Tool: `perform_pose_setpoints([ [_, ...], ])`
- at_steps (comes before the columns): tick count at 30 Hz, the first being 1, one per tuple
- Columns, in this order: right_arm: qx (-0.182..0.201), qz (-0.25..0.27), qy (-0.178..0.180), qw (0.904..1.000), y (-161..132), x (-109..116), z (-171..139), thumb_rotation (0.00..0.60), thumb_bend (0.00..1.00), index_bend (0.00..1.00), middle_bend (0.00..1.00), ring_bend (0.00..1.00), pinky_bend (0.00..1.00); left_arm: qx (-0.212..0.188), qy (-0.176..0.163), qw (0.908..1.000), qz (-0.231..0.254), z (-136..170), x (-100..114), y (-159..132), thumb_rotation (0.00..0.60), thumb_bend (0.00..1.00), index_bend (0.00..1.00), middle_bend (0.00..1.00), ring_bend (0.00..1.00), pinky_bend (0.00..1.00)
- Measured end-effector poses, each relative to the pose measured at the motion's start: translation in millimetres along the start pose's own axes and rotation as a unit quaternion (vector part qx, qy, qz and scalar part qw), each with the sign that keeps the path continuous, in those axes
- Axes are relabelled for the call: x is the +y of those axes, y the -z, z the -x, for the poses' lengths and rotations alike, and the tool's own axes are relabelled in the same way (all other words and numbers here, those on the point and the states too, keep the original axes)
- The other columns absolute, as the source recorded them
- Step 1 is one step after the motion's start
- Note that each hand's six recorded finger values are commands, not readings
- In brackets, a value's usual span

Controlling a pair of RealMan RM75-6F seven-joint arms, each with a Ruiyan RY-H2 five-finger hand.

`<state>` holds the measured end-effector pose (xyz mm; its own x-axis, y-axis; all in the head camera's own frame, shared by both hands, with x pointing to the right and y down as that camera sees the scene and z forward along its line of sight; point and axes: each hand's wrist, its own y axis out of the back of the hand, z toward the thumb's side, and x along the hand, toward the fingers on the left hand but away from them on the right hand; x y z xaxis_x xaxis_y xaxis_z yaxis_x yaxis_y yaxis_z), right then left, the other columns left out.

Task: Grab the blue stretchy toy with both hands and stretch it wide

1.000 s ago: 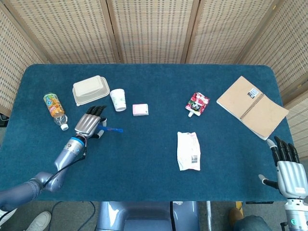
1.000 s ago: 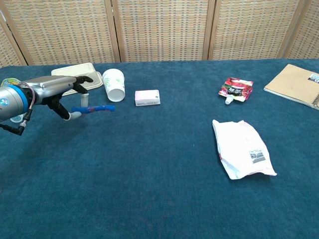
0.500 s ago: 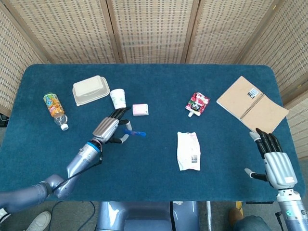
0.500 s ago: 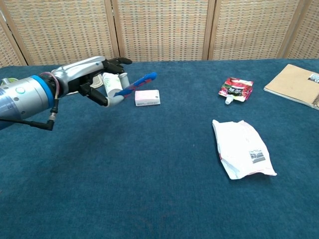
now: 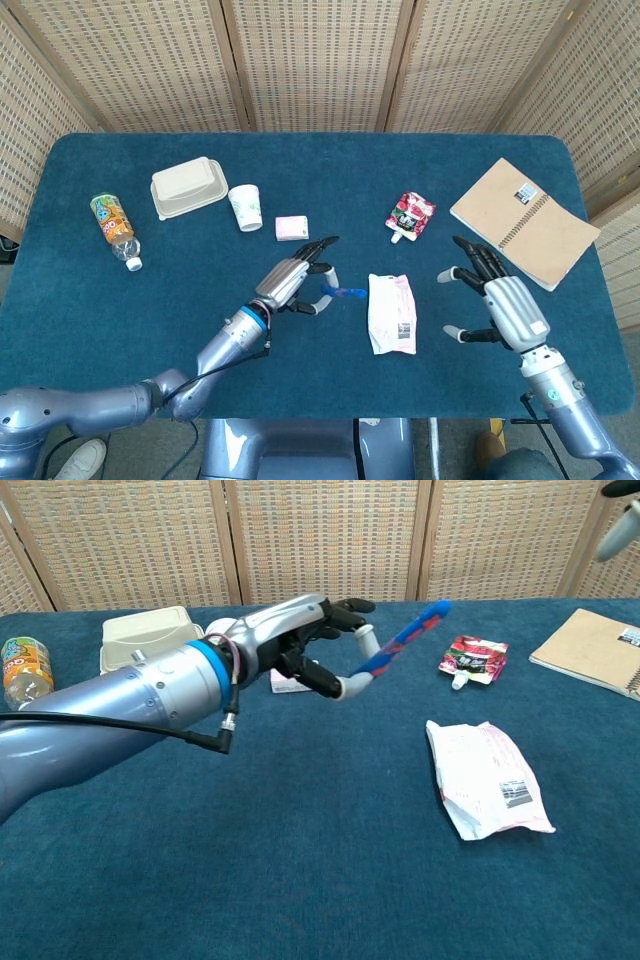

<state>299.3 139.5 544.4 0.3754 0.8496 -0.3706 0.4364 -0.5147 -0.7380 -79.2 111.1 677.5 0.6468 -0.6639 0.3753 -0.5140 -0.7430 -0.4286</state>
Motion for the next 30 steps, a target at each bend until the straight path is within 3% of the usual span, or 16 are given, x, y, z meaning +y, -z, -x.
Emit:
perform_pose_setpoints([
  [6,0.016,0.016,-0.026,0.9994,-25.4,-16.4,26.7,0.600,0.17,0.46,0.00,0.00,0.00,-0.007,0.006,0.9999,0.013,-13.6,-14.4,-18.6,0.600,0.48,0.79,0.00,0.00,0.00],
  [16,0.039,0.021,-0.046,0.9980,-56.2,-37.3,51.1,0.600,0.25,0.49,0.00,0.00,0.00,-0.010,0.008,0.9985,0.053,-17.6,-26.1,-25.6,0.600,0.50,0.79,0.00,0.00,0.00],
  [30,0.041,0.004,-0.026,0.9988,-52.4,-42.2,52.2,0.600,0.33,0.55,0.00,0.00,0.00,-0.016,0.012,0.9983,0.055,-13.6,-24.9,-26.4,0.600,0.50,0.79,0.00,0.00,0.00],
])
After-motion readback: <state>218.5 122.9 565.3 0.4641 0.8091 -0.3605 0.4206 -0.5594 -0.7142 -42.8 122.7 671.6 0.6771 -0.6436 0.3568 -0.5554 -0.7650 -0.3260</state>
